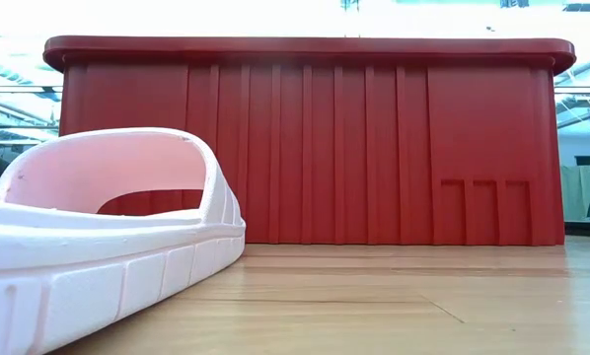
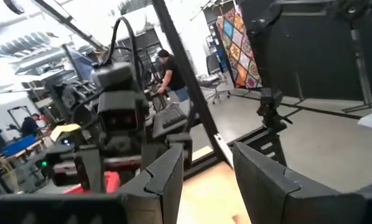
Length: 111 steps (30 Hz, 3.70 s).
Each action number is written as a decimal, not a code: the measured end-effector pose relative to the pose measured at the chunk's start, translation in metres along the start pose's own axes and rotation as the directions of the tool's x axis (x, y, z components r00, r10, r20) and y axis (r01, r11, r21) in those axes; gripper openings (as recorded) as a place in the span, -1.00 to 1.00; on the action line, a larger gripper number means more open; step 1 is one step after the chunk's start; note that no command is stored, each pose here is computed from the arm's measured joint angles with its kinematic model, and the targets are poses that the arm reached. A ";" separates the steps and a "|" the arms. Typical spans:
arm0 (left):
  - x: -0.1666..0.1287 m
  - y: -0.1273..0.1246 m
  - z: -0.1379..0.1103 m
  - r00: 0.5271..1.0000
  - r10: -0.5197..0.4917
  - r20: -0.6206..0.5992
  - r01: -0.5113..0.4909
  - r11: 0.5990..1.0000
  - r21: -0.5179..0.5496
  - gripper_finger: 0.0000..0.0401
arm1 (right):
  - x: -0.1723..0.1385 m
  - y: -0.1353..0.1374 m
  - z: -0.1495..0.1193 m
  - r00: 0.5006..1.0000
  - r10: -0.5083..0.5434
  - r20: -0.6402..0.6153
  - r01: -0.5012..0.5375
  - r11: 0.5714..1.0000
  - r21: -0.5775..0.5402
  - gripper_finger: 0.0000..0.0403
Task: Pick and place slides into bin
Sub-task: Put the left pink slide into the red bin
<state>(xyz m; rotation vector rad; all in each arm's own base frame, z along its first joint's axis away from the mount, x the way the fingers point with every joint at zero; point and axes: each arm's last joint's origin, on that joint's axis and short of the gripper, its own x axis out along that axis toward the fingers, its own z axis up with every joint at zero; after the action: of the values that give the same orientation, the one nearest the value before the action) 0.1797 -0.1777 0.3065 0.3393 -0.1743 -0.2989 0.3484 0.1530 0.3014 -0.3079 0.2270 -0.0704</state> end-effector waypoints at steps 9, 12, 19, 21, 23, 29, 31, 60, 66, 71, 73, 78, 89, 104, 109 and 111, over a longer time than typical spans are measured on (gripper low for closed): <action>0.011 -0.030 -0.018 0.993 0.078 -0.094 -0.072 0.995 0.065 -0.27 | -0.014 0.021 0.012 0.995 0.050 0.092 -0.058 0.994 0.089 -0.14; 0.015 -0.037 -0.028 0.987 0.091 -0.135 -0.083 0.994 0.068 -0.27 | -0.017 0.025 0.013 0.993 0.064 0.097 -0.074 0.991 0.110 -0.15; 0.024 -0.053 -0.048 0.967 0.117 -0.226 -0.110 0.993 0.045 -0.27 | -0.024 0.036 0.015 0.990 0.095 0.106 -0.113 0.978 0.174 -0.14; 0.031 -0.058 -0.049 0.953 0.135 -0.273 -0.129 0.991 0.038 -0.27 | -0.026 0.038 0.016 0.988 0.103 0.114 -0.123 0.975 0.187 -0.15; 0.040 -0.064 -0.051 0.929 0.145 -0.340 -0.139 0.989 0.043 -0.27 | -0.028 0.041 0.017 0.986 0.109 0.125 -0.132 0.971 0.200 -0.16; 0.075 -0.090 -0.055 0.834 0.133 -0.536 -0.084 0.990 0.116 -0.27 | -0.034 0.048 0.019 0.982 0.131 0.137 -0.157 0.966 0.203 -0.16; 0.086 -0.101 -0.056 0.806 0.131 -0.577 -0.055 0.988 0.146 -0.27 | -0.036 0.051 0.019 0.980 0.139 0.141 -0.166 0.965 0.202 -0.16; 0.117 -0.120 -0.099 0.511 0.186 -0.839 -0.084 0.982 0.167 -0.27 | -0.048 0.064 0.025 0.967 0.172 0.186 -0.218 0.940 0.262 -0.16; 0.121 -0.113 -0.104 0.490 0.180 -0.853 -0.100 0.984 0.150 -0.27 | -0.048 0.064 0.024 0.969 0.174 0.176 -0.218 0.938 0.271 -0.16; 0.121 -0.108 -0.107 0.460 0.184 -0.869 -0.118 0.982 0.145 -0.27 | -0.048 0.064 0.023 0.969 0.174 0.175 -0.218 0.938 0.271 -0.16; 0.120 -0.106 -0.108 0.444 0.191 -0.875 -0.134 0.980 0.146 -0.27 | -0.048 0.064 0.023 0.969 0.175 0.174 -0.218 0.938 0.270 -0.16; 0.118 -0.104 -0.112 0.430 0.193 -0.882 -0.149 0.979 0.141 -0.27 | -0.048 0.064 0.023 0.969 0.175 0.174 -0.218 0.938 0.270 -0.16; 0.115 -0.102 -0.120 0.410 0.200 -0.890 -0.146 0.978 0.152 -0.27 | -0.048 0.064 0.023 0.970 0.176 0.169 -0.217 0.939 0.267 -0.16; 0.121 -0.099 -0.147 0.344 0.240 -0.908 -0.166 0.967 0.193 -0.27 | -0.048 0.064 0.022 0.971 0.178 0.163 -0.216 0.940 0.263 -0.16; 0.125 -0.089 -0.153 0.327 0.270 -0.906 -0.226 0.953 0.202 -0.27 | -0.048 0.064 0.022 0.971 0.178 0.161 -0.216 0.941 0.262 -0.17; 0.126 -0.086 -0.154 0.323 0.273 -0.906 -0.246 0.949 0.198 -0.27 | -0.048 0.064 0.022 0.971 0.178 0.162 -0.216 0.941 0.260 -0.17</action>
<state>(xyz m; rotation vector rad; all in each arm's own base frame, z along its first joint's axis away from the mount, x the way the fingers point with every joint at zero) 0.3092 -0.2488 0.1483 0.4566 0.9331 0.2719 0.3092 0.2255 0.3122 -0.0093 0.1090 0.1169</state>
